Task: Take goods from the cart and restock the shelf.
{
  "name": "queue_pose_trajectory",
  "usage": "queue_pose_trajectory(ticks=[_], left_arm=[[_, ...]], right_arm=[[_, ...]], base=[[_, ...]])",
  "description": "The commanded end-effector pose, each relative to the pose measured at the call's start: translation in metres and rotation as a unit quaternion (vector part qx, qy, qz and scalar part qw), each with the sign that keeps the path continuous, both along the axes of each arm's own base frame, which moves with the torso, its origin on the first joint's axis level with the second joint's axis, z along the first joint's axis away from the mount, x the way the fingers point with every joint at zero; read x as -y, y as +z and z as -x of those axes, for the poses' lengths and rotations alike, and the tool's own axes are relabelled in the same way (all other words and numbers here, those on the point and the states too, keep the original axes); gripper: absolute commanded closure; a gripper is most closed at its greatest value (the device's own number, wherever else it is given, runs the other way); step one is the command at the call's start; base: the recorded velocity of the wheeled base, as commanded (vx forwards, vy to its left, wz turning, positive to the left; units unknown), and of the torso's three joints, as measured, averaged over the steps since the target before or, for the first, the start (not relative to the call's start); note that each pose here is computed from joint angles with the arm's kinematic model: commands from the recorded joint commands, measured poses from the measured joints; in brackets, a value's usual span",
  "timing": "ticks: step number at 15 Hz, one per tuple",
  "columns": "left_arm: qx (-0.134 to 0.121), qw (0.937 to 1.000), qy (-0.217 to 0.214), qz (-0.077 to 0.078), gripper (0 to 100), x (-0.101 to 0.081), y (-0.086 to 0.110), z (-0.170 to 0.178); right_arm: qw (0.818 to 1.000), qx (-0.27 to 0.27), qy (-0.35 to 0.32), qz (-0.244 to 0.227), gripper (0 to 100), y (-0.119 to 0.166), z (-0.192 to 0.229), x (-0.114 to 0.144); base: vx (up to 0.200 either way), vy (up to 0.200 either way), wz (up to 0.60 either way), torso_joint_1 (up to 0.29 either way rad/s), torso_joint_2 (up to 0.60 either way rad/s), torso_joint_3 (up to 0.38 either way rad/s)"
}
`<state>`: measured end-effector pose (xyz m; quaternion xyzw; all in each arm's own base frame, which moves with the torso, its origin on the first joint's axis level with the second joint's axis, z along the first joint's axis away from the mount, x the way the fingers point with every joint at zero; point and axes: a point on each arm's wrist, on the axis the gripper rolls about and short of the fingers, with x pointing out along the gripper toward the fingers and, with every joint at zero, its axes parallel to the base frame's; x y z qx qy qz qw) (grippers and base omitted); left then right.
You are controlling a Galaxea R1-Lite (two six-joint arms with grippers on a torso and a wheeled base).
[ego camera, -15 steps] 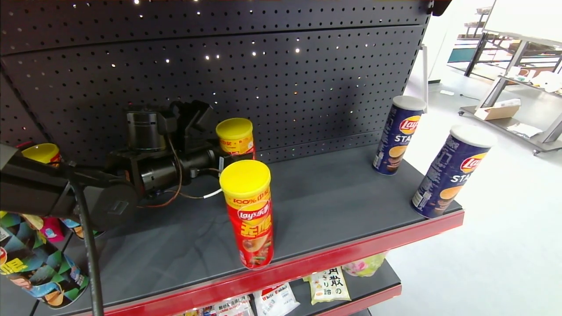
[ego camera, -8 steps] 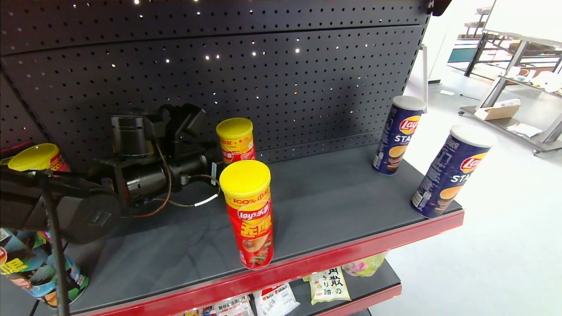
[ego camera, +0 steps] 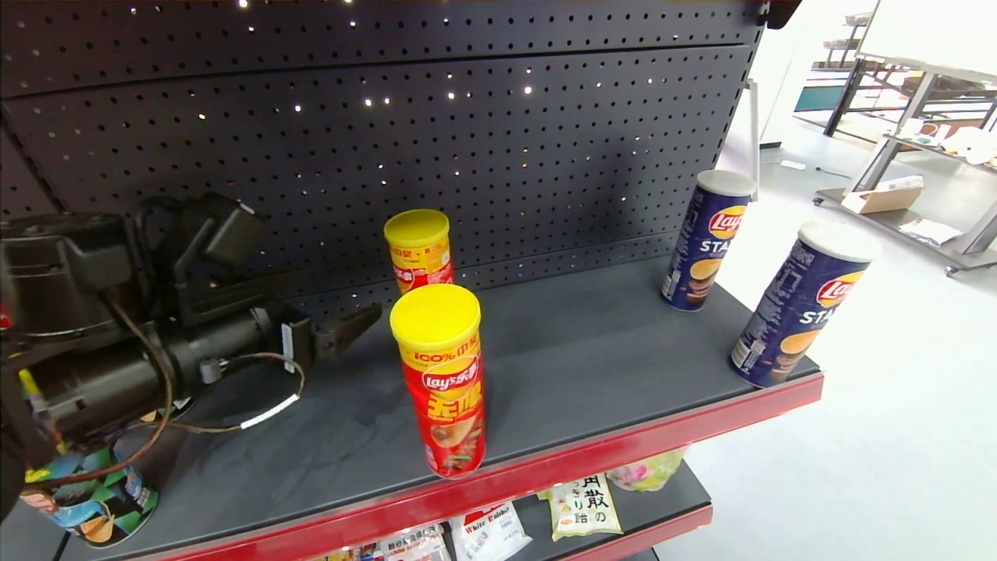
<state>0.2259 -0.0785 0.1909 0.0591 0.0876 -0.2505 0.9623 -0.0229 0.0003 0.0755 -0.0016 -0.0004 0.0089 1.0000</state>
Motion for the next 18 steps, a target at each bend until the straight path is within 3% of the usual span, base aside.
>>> queue_pose_trajectory(ticks=[1,4,5,6,8,9,14,16,18], left_arm=[[0.037,0.9991,0.021,0.009,0,-0.020,0.015,0.056],[0.016,0.9998,0.014,0.002,0,-0.036,0.017,0.112],[-0.002,1.0000,0.008,0.003,0,-0.047,0.016,0.148],[-0.007,0.9998,0.012,0.015,0,-0.054,0.014,0.168],[-0.010,0.9972,0.036,0.065,0,-0.067,0.009,0.199],[0.000,0.9960,0.052,0.073,0,-0.071,0.006,0.212],[0.009,0.9915,0.108,0.072,0,-0.086,-0.027,0.268],[0.012,0.9819,0.177,0.068,0,-0.089,-0.027,0.269],[-0.019,0.9678,0.242,0.065,0,-0.089,-0.037,0.276]], right_arm=[[1.000,0.000,0.000,0.000,0,0.000,0.000,0.000],[1.000,0.000,0.000,0.000,0,0.000,0.000,0.000],[1.000,0.000,0.000,0.000,0,0.000,0.000,0.000],[1.000,0.000,0.000,0.000,0,0.000,0.000,0.000],[1.000,0.000,0.000,0.000,0,0.000,0.000,0.000],[1.000,0.000,0.000,0.000,0,0.000,0.000,0.000],[1.000,0.000,0.000,0.000,0,0.000,0.000,0.000],[1.000,0.000,0.000,0.000,0,0.000,0.000,0.000],[1.000,0.000,0.000,0.000,0,0.000,0.000,0.000]], base=[[0.000,0.000,0.00,0.000,0.00,0.000],[0.000,0.000,0.00,0.000,0.00,0.000],[0.000,0.000,0.00,0.000,0.00,0.000],[0.000,0.000,0.00,0.000,0.00,0.000],[0.000,0.000,0.00,0.000,0.00,0.000],[0.000,0.000,0.00,0.000,0.00,0.000],[0.000,0.000,0.00,0.000,0.00,0.000],[0.000,0.000,0.00,0.000,0.00,0.000],[0.000,0.000,0.00,0.000,0.00,0.000]])
